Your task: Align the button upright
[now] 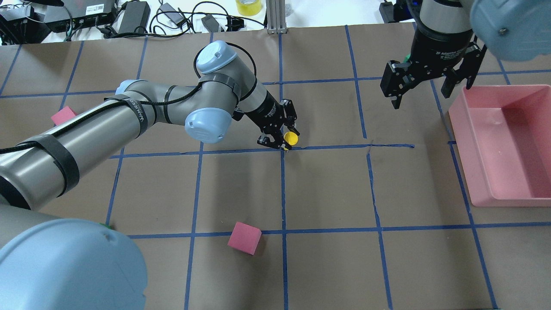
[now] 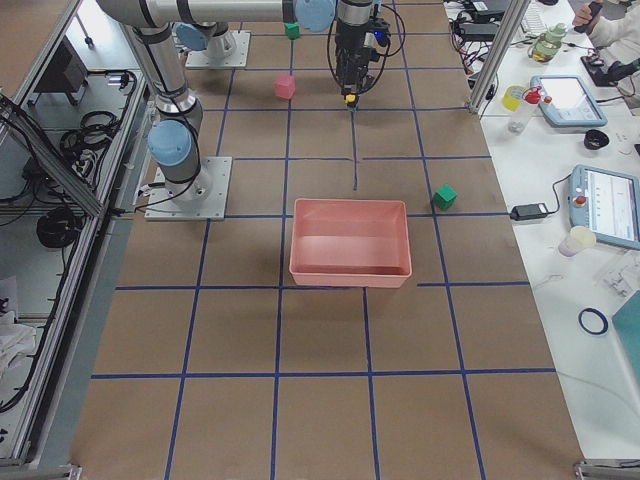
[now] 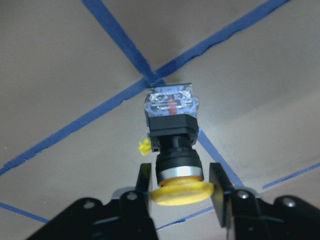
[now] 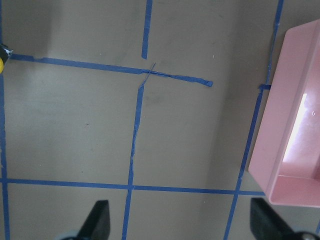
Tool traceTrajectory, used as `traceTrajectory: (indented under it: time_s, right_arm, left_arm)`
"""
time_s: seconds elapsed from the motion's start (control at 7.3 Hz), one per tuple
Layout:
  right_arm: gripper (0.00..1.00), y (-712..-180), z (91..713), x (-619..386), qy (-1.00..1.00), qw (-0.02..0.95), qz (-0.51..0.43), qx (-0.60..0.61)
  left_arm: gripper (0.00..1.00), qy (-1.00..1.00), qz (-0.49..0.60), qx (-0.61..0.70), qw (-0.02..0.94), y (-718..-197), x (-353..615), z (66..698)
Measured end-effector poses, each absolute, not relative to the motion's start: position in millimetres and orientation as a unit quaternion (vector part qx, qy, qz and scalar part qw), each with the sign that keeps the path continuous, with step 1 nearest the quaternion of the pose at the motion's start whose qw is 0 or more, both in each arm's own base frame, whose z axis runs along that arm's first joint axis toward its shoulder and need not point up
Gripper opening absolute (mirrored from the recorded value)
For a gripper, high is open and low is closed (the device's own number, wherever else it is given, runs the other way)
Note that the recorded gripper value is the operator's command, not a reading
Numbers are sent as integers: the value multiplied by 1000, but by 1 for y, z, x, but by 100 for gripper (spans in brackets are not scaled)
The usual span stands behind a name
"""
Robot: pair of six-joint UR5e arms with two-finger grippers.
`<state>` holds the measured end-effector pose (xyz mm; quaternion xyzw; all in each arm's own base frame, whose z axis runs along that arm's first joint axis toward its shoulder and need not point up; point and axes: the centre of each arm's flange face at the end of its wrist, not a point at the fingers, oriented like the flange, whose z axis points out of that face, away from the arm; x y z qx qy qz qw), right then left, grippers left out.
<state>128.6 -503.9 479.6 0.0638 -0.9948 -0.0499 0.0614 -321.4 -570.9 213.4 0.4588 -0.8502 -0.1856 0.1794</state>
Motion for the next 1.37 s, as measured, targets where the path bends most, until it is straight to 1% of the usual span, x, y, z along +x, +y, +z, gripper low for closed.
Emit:
traceTrajectory:
  time_s: [0.41,0.82,1.1,1.37]
  right_arm:
    - [100,-504,480,128,-995,62,-50,64]
    - [100,-504,480,129,-995,61,-50,64]
    - [100,-504,479,129,-995,61,-50,64]
    - [100,-503,476,129,-995,61,-53,63]
  left_arm:
    - [100,-854,-174,461,166,-573,-315,211]
    - [100,-867,-131,443,186,-591,-286,248]
    - [100,-906,-76,371,188,-598,-247,286]
    - [100,-962,-13,237,134,-591,-217,317]
